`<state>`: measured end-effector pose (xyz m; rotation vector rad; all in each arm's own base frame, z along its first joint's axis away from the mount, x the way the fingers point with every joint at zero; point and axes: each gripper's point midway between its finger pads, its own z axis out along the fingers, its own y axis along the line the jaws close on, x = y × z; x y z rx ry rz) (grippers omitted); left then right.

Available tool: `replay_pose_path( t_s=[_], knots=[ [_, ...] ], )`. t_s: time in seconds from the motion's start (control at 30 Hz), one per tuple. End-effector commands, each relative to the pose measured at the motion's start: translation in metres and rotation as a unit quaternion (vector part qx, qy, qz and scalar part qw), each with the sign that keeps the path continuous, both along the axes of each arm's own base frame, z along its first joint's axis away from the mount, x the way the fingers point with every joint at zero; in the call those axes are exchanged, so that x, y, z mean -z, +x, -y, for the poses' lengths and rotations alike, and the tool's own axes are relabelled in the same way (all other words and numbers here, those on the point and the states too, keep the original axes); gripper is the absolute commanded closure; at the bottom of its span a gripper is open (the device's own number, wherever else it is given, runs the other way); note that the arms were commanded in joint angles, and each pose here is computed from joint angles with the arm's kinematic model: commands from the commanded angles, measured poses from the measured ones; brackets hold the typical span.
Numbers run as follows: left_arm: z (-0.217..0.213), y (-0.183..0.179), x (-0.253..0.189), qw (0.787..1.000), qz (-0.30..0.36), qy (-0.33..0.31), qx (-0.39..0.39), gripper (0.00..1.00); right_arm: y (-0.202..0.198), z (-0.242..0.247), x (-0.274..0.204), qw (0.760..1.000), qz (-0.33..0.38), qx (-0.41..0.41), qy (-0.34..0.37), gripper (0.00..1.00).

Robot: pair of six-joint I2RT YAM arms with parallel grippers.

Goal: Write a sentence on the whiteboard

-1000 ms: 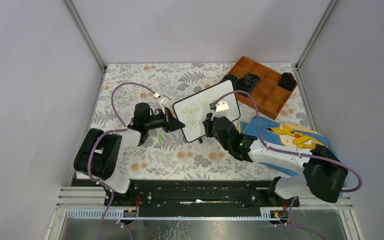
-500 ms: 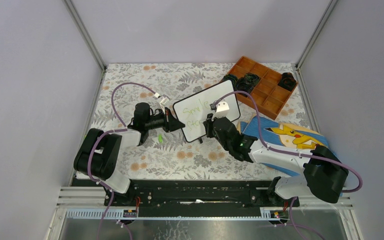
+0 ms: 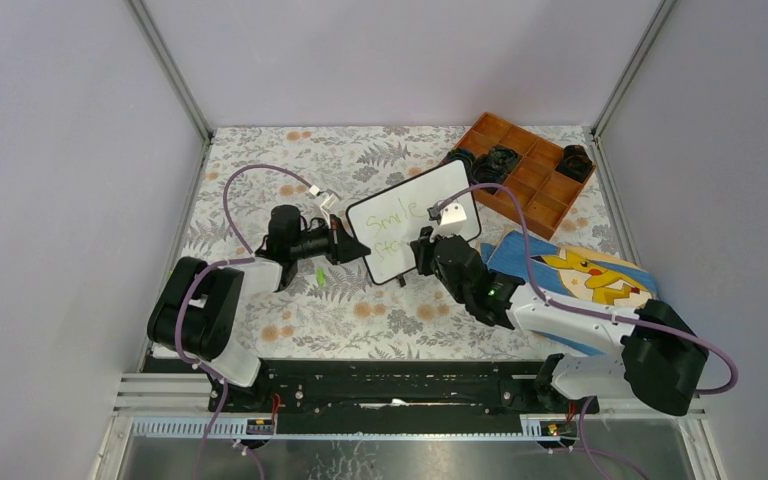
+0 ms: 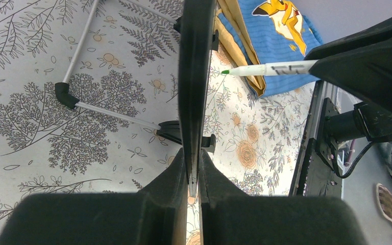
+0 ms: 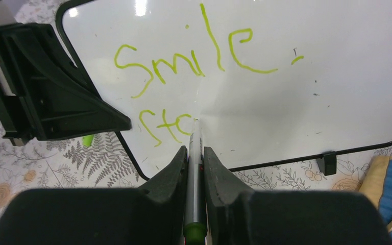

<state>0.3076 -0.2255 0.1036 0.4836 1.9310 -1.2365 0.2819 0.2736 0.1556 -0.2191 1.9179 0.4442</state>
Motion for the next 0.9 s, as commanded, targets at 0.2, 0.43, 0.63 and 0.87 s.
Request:
replay_pose_path(
  t_s=[0.2, 0.43, 0.63, 0.87],
  knots=[
    [-0.003, -0.005, 0.028, 0.999, -0.031, 0.042, -0.014, 1.00, 0.018, -0.004, -0.042, 0.998, 0.040, 0.017, 0.045, 1.00],
    [-0.004, -0.005, 0.029, 0.998, -0.032, 0.043, -0.015, 1.00, 0.024, -0.006, -0.038, 0.998, 0.036, 0.018, 0.043, 1.00],
    [-0.004, -0.005, 0.028, 0.999, -0.031, 0.043, -0.014, 1.00, 0.026, -0.008, -0.032, 0.999, 0.029, 0.017, 0.039, 1.00],
    [-0.004, -0.005, 0.029, 0.998, -0.031, 0.044, -0.015, 1.00, 0.023, -0.004, -0.020, 0.999, 0.018, 0.020, 0.030, 1.00]
  ],
)
